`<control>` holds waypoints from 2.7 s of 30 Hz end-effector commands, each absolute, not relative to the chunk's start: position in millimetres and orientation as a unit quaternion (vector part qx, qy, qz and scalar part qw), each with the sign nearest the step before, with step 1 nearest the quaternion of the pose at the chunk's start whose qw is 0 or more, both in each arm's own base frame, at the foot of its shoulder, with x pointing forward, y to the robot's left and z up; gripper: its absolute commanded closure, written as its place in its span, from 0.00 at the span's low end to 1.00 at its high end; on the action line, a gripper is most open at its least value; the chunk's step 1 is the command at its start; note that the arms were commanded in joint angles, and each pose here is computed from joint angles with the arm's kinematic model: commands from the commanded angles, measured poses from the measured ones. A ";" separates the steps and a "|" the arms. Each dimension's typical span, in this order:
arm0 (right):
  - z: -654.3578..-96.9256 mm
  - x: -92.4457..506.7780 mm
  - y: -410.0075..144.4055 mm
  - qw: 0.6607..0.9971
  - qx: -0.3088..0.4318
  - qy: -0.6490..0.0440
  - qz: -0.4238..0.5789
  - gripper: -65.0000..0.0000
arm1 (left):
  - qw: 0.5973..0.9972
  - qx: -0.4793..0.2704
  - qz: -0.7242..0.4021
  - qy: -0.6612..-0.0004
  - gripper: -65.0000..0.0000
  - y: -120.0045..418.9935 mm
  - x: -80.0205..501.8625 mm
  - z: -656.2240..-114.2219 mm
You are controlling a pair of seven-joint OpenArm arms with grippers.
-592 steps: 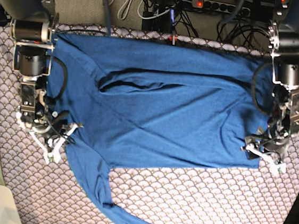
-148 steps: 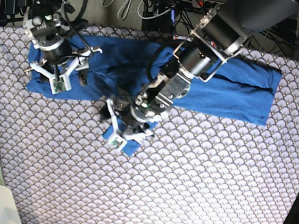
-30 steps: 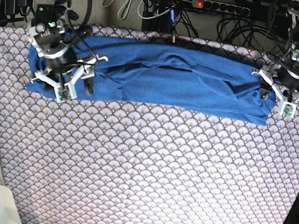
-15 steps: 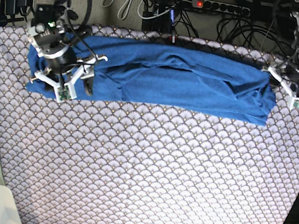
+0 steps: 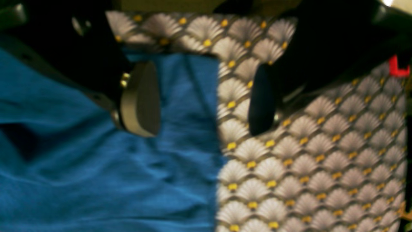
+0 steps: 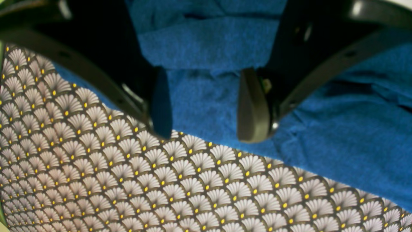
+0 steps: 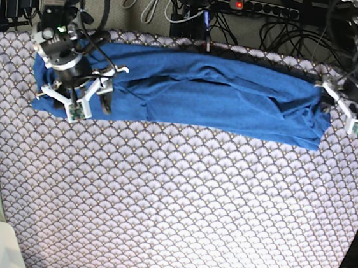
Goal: Fold the T-shirt properly
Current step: 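Grasp both ends of the folded strip with both grippers, then fold the strip end held by the left gripper toward the right gripper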
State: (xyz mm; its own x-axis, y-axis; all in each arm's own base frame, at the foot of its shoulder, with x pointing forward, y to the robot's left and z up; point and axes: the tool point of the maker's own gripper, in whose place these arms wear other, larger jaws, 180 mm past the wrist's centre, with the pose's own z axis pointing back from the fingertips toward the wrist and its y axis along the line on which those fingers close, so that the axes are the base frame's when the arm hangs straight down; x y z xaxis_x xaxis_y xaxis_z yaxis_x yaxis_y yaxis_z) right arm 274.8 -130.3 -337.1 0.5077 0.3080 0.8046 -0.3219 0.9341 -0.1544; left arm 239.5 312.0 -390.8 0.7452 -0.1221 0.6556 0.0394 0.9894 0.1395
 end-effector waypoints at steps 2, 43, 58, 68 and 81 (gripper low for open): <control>-326.0 280.1 -127.7 0.856 0.012 -0.482 0.184 0.49 | 0.924 0.040 -0.042 -0.377 0.35 313.3 253.3 -383.9; -325.5 283.7 -128.5 0.856 0.010 -0.483 0.184 0.49 | 0.936 -0.038 -0.007 -0.349 1.00 308.0 255.4 -425.3; -357.0 275.6 -129.6 0.877 0.023 -0.448 0.175 0.49 | 0.894 -0.003 -0.065 -0.443 1.00 286.4 289.7 -347.4; -355.9 276.3 -132.4 0.876 0.020 -0.449 0.175 0.49 | 0.876 0.006 -0.102 -0.472 1.00 229.0 291.7 -297.2; -349.9 278.9 -158.8 0.875 -0.013 -0.449 0.180 0.49 | 0.882 -0.048 -0.223 -0.412 0.99 76.9 285.4 -335.9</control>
